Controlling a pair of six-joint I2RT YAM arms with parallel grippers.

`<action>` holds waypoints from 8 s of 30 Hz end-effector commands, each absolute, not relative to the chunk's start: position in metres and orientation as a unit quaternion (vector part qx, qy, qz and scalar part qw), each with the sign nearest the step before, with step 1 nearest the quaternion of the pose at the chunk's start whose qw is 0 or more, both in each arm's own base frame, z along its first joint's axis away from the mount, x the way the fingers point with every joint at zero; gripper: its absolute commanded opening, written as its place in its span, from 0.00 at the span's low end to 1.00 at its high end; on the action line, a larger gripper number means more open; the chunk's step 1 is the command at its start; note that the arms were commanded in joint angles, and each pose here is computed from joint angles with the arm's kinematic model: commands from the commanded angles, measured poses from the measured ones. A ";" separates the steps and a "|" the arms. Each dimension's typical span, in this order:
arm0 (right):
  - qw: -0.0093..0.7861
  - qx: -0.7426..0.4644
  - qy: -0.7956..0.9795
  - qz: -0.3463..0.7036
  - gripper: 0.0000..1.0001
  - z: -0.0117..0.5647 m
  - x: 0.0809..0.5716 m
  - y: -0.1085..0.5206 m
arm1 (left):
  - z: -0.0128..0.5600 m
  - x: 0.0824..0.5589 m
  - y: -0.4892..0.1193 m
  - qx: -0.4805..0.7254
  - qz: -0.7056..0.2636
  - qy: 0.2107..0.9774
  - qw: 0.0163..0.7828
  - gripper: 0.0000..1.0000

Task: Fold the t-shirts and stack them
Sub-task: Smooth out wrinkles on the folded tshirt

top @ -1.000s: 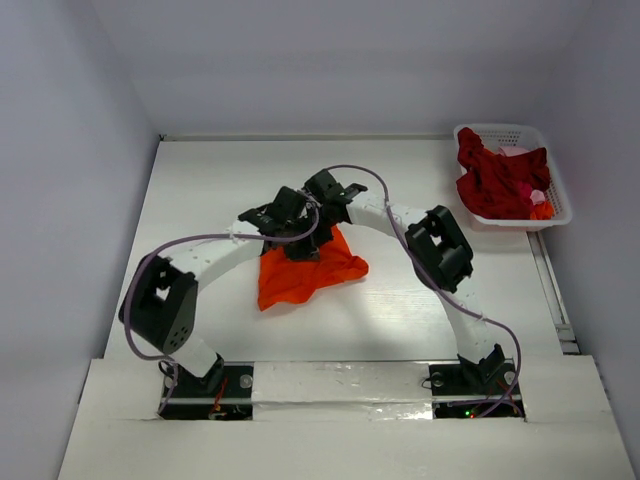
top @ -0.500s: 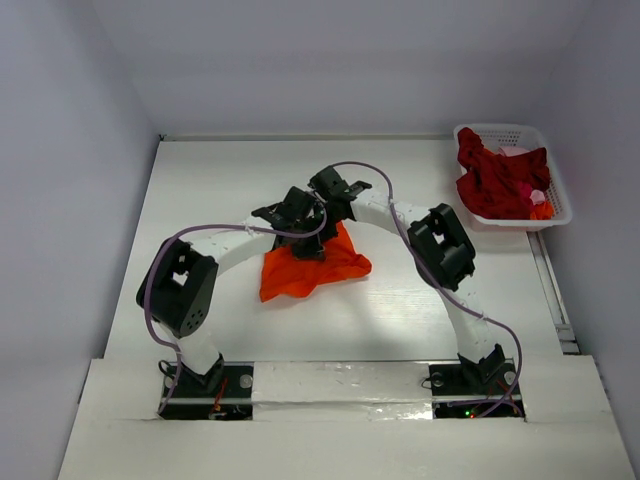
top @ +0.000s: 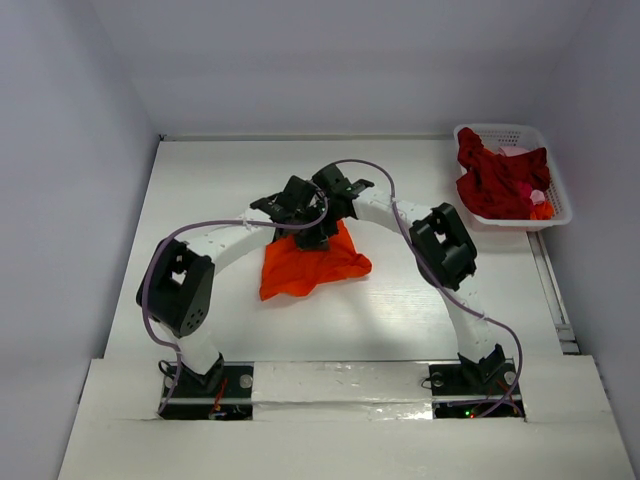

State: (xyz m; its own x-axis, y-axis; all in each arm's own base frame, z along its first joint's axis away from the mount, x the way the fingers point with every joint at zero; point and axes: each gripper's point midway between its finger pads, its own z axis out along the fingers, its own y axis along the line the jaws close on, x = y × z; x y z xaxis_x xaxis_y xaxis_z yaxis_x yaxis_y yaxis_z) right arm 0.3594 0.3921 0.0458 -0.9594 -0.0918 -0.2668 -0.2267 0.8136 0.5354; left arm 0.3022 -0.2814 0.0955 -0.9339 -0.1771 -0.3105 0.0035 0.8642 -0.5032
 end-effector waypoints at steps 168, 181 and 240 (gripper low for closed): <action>0.156 -0.033 0.943 0.293 0.00 0.062 0.439 0.339 | -0.003 0.262 -0.163 -0.155 -0.121 0.969 0.149 0.03; 0.156 -0.034 0.943 0.291 0.00 0.061 0.439 0.339 | 0.095 0.277 -0.166 -0.158 -0.156 0.950 0.219 0.04; 0.174 -0.015 0.955 0.239 0.00 0.052 0.387 0.303 | 0.028 0.376 -0.209 -0.138 -0.176 0.944 0.242 0.03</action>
